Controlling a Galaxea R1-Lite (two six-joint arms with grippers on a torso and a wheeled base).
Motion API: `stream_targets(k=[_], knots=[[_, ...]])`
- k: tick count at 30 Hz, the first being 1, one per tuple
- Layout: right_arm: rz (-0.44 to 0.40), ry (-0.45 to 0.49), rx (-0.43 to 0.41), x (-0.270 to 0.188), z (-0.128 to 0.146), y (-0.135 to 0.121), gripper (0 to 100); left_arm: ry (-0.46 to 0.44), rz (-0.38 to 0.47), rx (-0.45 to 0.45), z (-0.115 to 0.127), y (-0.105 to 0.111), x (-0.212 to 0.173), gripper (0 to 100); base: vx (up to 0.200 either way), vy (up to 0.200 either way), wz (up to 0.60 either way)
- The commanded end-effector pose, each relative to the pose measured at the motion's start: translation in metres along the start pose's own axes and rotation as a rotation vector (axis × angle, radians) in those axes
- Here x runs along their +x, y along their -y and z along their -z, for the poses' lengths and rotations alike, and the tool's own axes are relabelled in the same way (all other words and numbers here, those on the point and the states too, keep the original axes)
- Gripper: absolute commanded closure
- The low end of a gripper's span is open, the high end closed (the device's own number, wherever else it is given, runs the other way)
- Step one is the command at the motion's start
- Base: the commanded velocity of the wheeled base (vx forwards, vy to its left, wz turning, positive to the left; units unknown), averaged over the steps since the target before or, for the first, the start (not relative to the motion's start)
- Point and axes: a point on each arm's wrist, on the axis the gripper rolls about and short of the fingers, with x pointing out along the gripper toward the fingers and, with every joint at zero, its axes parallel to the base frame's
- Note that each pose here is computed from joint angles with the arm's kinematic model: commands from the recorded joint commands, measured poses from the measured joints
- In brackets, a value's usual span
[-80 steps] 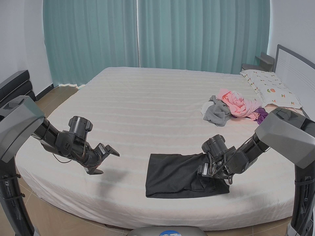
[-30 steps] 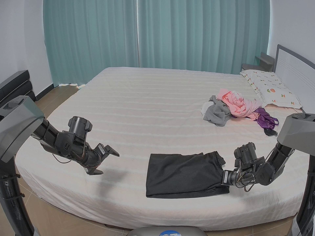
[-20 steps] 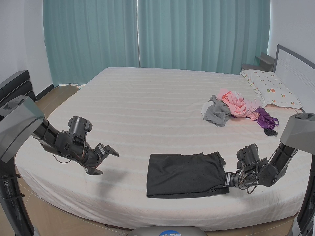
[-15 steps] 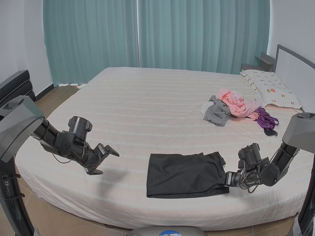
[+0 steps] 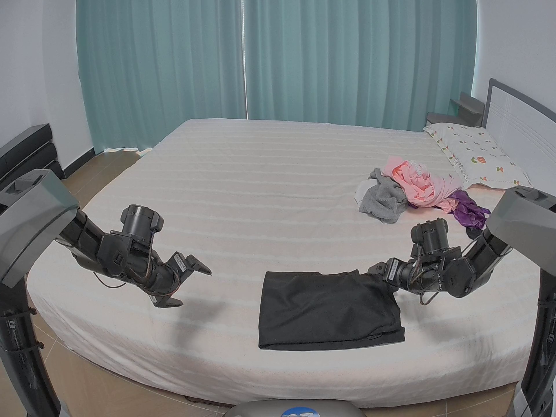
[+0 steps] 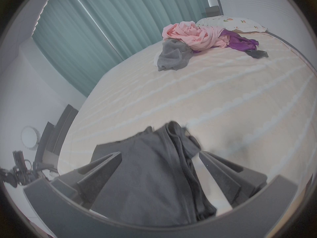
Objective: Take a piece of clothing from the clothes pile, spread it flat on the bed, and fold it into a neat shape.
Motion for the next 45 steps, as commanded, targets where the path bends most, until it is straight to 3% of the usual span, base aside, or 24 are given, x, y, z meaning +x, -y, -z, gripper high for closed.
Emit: stream_targets(k=[1,14,15,28,33,45], knots=[[0.018,-0.014,0.054,0.048,-0.007,-0.003,0,0.012,0.010,0.006,-0.001,0.001,0.003,0,0.000,0.000,0.00],[0.038,-0.007,0.089,0.072,-0.019,-0.003,0,0.007,0.008,0.012,0.002,0.002,0.005,0,0.000,0.000,0.00],[0.039,-0.007,0.089,0.074,-0.020,-0.002,100,0.006,0.007,0.014,0.003,0.003,0.005,0,0.000,0.000,0.00],[0.052,0.014,0.117,0.072,-0.030,0.007,100,0.001,0.007,0.038,0.007,0.009,0.012,0,0.000,0.000,0.00],[0.054,0.039,0.150,0.065,-0.040,0.013,100,0.068,-0.042,0.100,0.016,0.030,0.045,0,0.000,0.000,0.00],[0.053,0.039,0.209,0.058,-0.040,0.011,100,0.100,-0.008,0.203,0.035,0.071,0.095,0,0.000,0.000,0.00]])
